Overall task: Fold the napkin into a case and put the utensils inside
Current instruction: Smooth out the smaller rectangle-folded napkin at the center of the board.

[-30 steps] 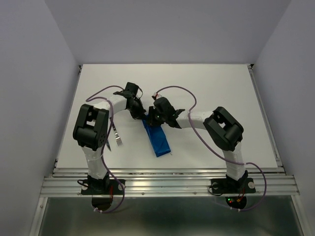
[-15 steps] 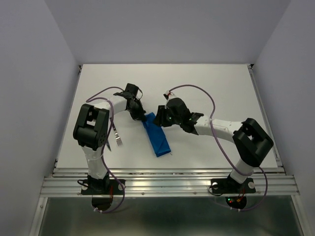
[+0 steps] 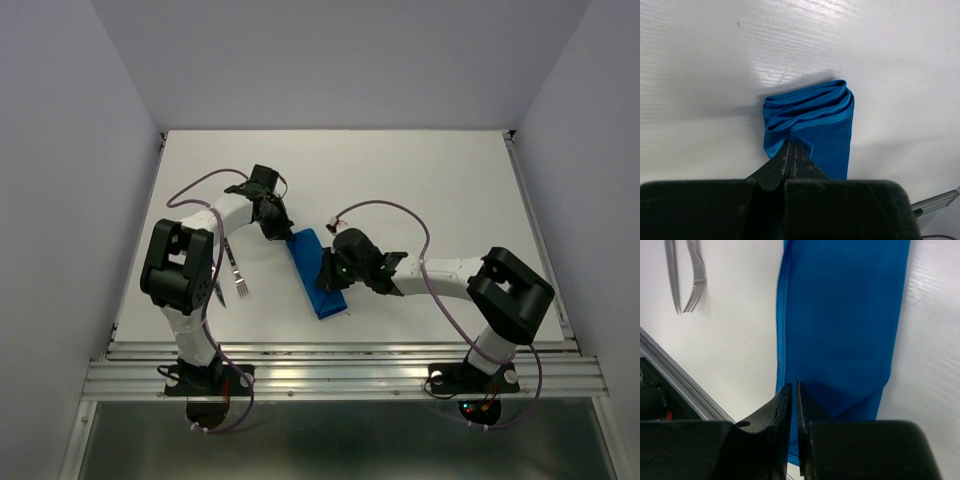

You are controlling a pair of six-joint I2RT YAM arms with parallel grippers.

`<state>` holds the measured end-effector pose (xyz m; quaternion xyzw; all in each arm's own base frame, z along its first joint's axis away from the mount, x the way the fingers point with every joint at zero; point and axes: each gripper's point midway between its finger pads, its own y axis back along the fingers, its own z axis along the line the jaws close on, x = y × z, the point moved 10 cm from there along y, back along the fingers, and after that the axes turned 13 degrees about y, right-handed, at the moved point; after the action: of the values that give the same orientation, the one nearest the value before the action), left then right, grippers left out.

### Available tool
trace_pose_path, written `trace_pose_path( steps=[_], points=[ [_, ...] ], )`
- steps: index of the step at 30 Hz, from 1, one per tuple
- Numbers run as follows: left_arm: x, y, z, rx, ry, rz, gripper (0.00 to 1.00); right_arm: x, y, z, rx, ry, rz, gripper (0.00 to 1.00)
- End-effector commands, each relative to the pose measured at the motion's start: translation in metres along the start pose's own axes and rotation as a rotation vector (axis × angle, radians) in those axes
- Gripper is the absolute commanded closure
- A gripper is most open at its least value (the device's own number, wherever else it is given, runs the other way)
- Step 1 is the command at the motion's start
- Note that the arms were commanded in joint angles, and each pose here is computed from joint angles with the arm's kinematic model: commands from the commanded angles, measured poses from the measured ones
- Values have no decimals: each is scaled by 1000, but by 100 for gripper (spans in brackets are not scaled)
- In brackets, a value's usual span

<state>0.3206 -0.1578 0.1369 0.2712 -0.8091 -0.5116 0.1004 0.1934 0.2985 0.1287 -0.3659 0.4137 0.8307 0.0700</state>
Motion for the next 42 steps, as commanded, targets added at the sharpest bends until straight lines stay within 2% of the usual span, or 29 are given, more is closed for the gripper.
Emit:
trace_pose_path(
  steps=[1,6,9,10,11,12,13,15,18,20,23,28,36,42],
  points=[
    [-1,31,-6,30,-47,-89,100,3,-11,-5,31,-14,-14,87],
    [3,33,3,9,-62,-101,84,3,-12,-5,35,-16,-18,88],
    [8,33,6,13,-76,-102,67,2,-12,-4,32,-14,-20,88],
    [8,35,6,14,-79,-115,60,2,-12,-4,31,-14,-21,88],
    [9,36,6,19,-80,-128,44,1,-12,-4,31,-16,-21,88],
    [12,36,7,15,-87,-131,36,2,-13,-4,32,-14,-18,87],
    [11,40,6,27,-89,-156,21,2,-13,-4,34,-13,-19,87],
    [15,41,9,45,-95,-156,15,1,-13,-4,34,-13,-19,87],
    [18,44,9,96,-99,-170,17,1,-15,-4,32,-11,-16,87],
    [18,47,8,124,-93,-191,29,1,-15,-4,31,-12,-12,87],
    [20,49,10,141,-76,-214,36,0,-15,-3,30,-11,-13,87],
    [24,49,12,180,-61,-220,36,0,-14,-3,28,-8,-16,87],
    [18,26,15,117,-29,-218,45,-2,-9,-2,17,0,-24,87],
    [15,9,15,98,-11,-201,51,-8,11,2,8,13,-57,87]
  ],
)
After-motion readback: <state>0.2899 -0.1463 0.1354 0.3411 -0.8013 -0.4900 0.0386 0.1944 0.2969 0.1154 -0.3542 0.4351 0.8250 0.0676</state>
